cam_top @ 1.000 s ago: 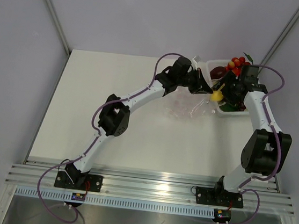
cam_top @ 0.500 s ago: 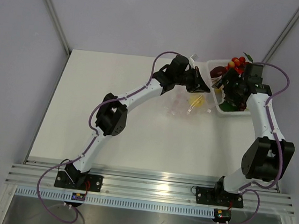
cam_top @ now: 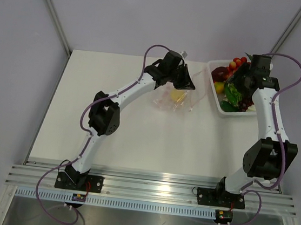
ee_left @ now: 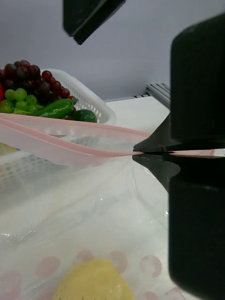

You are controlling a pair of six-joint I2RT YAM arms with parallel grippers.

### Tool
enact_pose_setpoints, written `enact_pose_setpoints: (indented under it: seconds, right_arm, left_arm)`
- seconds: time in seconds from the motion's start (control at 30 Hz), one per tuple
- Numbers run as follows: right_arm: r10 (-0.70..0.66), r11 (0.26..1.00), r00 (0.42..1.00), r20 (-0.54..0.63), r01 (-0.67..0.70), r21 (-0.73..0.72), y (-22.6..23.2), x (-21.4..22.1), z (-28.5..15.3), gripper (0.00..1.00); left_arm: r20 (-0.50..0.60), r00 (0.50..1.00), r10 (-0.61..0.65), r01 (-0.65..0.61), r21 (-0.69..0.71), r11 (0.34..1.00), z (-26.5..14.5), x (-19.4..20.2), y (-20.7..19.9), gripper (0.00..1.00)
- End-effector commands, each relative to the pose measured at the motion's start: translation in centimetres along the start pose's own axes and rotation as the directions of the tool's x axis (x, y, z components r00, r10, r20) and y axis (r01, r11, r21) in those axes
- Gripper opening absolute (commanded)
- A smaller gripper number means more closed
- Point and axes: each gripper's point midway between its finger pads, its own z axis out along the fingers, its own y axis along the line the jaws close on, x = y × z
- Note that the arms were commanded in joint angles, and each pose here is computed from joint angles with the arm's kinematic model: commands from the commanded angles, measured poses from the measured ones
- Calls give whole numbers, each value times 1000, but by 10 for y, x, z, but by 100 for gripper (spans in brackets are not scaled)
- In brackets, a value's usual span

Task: Place the food in the zip-top bag and seal the zipper
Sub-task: Pick up the fake fruit from the bin.

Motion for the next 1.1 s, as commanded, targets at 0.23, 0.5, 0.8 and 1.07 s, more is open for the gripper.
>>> enact_pose_setpoints:
  seconds: [0.23,0.5,0.8,1.07]
  right_arm:
    - [-93,954,995,-44,101,281,-54,2,33,79]
    - [-77,956,997,-1,74,283,-75,-24,32,81]
    - [-82,956,997,-3,79,281,-100,-54,54,97]
    - [-65,955,997,-39,74,287,-112,-55,94,98]
  left_arm:
    - [79,991,105,-105,-2,994,-49,-23,-18,0]
    - [50,987,151,-149,-45,988,-54,-14,-9,0]
    - [67,967,245,-239,-85,967,-58,-23,-14,0]
    - [51,969,242,-241,-29,970,-49,-22,-19,0]
